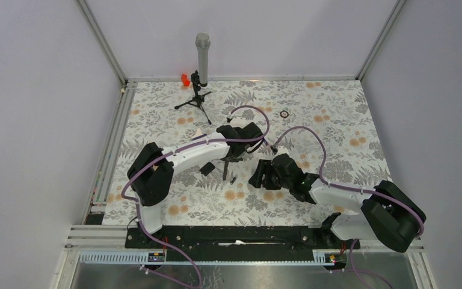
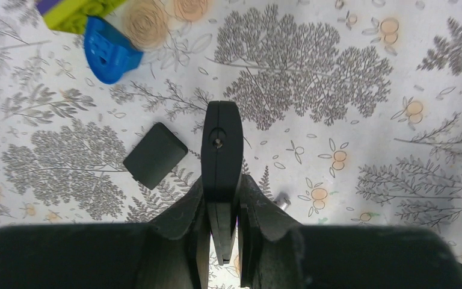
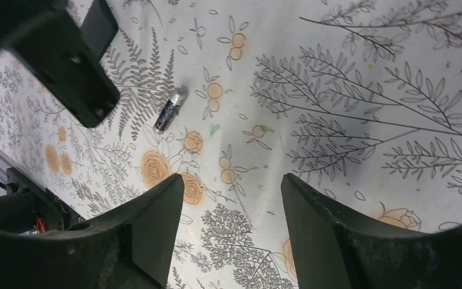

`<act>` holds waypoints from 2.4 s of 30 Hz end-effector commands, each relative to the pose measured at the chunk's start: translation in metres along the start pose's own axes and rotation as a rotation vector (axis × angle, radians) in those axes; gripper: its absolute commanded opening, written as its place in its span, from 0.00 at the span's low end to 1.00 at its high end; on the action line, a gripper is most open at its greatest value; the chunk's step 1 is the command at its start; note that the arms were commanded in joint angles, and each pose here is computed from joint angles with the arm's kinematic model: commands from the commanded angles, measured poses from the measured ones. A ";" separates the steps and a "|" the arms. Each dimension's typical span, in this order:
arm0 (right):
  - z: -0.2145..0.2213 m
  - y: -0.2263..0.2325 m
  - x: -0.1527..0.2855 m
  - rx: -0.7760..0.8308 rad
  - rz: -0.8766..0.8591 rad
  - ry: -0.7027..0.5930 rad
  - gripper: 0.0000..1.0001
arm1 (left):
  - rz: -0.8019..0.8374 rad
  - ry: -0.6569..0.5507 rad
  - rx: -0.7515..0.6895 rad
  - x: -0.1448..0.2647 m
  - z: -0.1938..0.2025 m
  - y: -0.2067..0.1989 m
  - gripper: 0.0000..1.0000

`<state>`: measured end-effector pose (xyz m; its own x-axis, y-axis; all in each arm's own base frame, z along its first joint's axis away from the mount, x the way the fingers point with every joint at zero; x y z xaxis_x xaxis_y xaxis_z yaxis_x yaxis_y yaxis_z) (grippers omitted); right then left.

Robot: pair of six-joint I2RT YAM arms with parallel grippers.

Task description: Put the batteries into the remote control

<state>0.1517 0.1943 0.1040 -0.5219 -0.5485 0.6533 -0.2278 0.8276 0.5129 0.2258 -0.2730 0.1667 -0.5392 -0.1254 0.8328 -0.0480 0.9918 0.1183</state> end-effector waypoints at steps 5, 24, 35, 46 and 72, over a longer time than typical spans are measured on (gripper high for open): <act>-0.010 0.005 -0.007 -0.092 0.030 -0.030 0.63 | -0.062 -0.116 0.032 0.022 -0.018 0.010 0.00; -0.004 0.058 -0.046 -0.169 0.391 0.097 0.63 | 0.065 -0.466 0.406 0.104 -0.041 0.145 0.00; -0.003 0.080 -0.078 -0.177 0.586 0.140 0.59 | 0.095 -0.572 0.444 0.117 -0.026 0.178 0.00; 0.015 0.085 -0.082 -0.025 0.844 0.120 0.36 | 0.080 -0.597 0.471 0.116 -0.016 0.190 0.00; -0.121 0.154 0.113 0.337 -0.068 -0.477 0.06 | 1.189 -0.377 0.230 0.134 -0.056 0.110 0.00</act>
<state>0.1594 0.2460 0.2828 -0.8149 -0.3680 0.4477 -0.2315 0.9149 0.3307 0.1928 -0.1547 0.2774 -0.7364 0.5453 0.4004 0.2216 0.7537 -0.6187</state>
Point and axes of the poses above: each gripper's point midway between its finger pads, its own x axis back along the fingers, its own y axis along the line the jaws close on, z = x × y, the point moved 10 cm from there along x, back along the fingers, and after that the axes turned 4 degrees about x, right-handed, at the moved point
